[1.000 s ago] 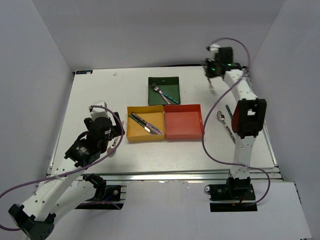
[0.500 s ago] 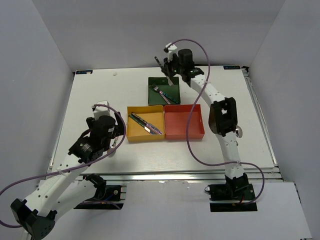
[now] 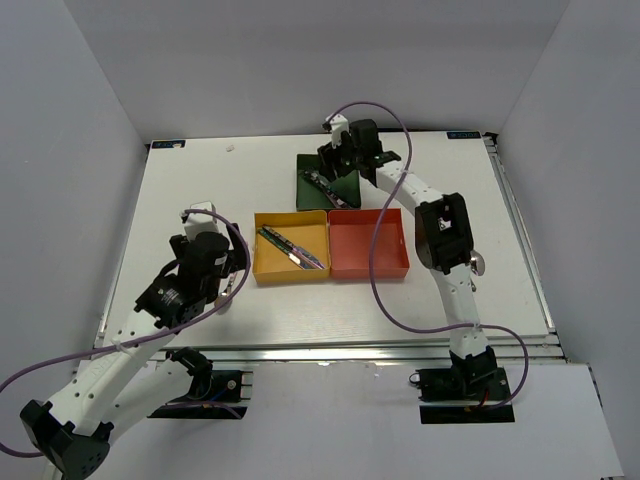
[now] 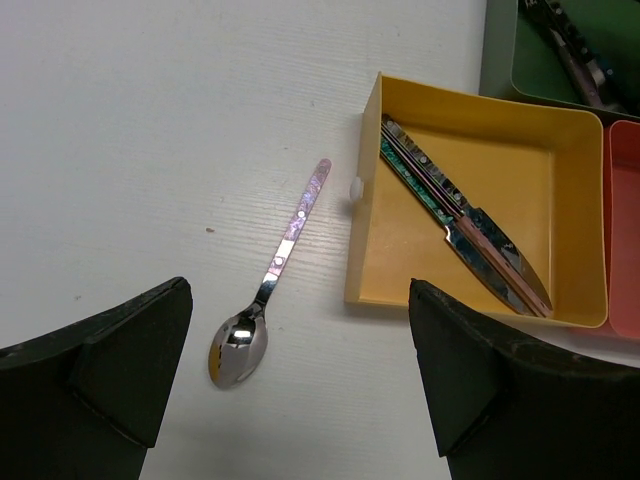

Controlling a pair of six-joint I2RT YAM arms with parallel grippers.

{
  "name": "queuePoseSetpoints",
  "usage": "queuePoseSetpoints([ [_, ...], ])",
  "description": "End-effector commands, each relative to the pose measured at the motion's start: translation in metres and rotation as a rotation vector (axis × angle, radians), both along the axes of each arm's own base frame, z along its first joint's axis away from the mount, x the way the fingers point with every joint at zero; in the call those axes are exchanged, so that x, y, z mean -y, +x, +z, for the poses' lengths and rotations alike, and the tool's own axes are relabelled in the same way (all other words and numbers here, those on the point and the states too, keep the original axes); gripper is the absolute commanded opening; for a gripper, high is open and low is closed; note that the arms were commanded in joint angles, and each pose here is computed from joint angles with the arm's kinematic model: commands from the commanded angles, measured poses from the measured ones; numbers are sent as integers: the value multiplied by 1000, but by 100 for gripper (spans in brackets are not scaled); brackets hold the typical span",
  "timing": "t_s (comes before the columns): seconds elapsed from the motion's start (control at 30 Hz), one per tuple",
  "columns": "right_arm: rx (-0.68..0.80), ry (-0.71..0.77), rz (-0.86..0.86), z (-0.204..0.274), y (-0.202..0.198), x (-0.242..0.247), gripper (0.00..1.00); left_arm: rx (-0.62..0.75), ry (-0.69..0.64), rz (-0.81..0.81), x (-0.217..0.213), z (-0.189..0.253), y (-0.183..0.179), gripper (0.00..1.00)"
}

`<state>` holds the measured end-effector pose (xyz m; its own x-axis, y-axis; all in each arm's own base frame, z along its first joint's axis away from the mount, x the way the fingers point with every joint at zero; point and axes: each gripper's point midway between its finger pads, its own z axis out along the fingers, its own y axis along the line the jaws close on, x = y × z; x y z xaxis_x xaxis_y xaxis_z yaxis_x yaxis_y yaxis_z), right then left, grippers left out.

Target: Sort the eating utensils into containers

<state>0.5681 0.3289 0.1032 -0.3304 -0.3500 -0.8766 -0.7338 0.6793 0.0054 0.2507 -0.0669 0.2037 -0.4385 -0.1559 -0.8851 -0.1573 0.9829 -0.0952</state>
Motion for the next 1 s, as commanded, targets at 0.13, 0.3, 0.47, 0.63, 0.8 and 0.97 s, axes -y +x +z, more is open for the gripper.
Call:
queuePoseSetpoints([
  [0.13, 262, 181, -88, 200, -8, 12, 89, 19, 1, 27, -5, 3, 0, 98],
  [0.3, 124, 202, -423, 205, -51, 78, 89, -50, 44, -13, 4, -12, 9, 98],
  [0.47, 81, 300, -334, 204, -168, 111, 89, -158, 41, -11, 5, -21, 21, 98],
  [0.63, 24, 390, -218, 185, -258, 123, 89, -335, -167, -15, -9, -69, 46, 98],
  [0.8, 22, 384, -159, 181, -290, 129, 89, -469, -248, -53, -3, -106, 53, 98],
  [0.97, 6, 377, -92, 177, -305, 125, 89, -520, -294, -39, -2, -127, 58, 94],
])
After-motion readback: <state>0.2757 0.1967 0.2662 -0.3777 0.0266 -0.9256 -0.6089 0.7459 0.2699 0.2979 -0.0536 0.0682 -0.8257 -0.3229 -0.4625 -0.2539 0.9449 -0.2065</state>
